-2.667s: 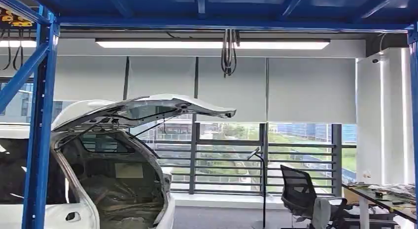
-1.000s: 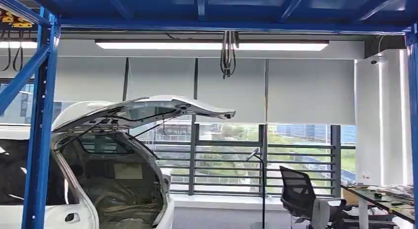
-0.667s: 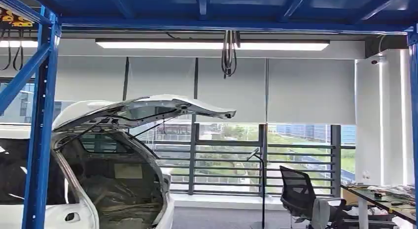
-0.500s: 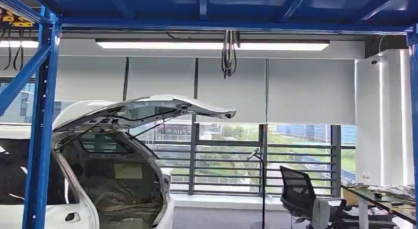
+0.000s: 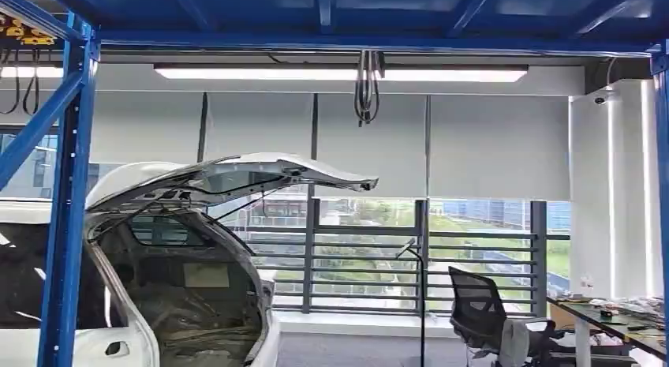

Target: Take the parts from the cabinet and place them on the table.

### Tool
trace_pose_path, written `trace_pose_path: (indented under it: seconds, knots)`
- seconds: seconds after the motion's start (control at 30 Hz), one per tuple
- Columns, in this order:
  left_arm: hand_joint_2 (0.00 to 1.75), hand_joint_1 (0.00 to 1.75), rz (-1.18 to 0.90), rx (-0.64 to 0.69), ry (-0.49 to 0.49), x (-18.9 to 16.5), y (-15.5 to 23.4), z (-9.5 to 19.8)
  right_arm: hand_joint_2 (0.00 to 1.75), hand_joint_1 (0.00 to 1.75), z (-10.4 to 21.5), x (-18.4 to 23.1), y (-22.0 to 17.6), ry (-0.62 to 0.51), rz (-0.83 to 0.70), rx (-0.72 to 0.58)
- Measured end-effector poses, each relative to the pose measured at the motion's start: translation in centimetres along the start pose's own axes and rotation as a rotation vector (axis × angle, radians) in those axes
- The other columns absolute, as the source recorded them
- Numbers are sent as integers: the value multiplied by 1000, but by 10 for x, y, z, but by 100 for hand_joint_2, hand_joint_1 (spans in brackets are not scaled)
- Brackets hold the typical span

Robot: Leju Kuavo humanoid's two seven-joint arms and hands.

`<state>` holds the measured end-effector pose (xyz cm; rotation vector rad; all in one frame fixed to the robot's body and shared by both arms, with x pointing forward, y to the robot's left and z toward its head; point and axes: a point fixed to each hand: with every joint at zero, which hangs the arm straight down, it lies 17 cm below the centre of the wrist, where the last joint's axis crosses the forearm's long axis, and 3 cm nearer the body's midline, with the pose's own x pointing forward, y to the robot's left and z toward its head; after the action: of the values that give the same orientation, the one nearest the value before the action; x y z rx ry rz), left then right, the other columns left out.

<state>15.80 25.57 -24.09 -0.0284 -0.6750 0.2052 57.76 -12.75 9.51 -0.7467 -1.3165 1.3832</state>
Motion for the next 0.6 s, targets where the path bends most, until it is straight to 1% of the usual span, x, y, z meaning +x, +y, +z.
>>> trace_pose_path:
  seconds: [0.17,0.2,0.43,0.53,0.6]
  knots:
    - [0,0,-16,2,-18,2,1,0,175,175,3,-6,-3,4,-2,-33]
    - [175,0,-16,2,-19,2,1,1,175,175,4,-6,-4,2,-2,-40]
    - [175,0,-4,4,-28,3,3,1,175,175,12,-11,-20,-12,-20,-98]
    - [175,0,-3,9,-29,4,6,1,175,175,15,-3,-42,-42,-36,-150]
    - [175,0,-3,13,-29,4,7,1,175,175,19,7,-59,-81,-63,-192]
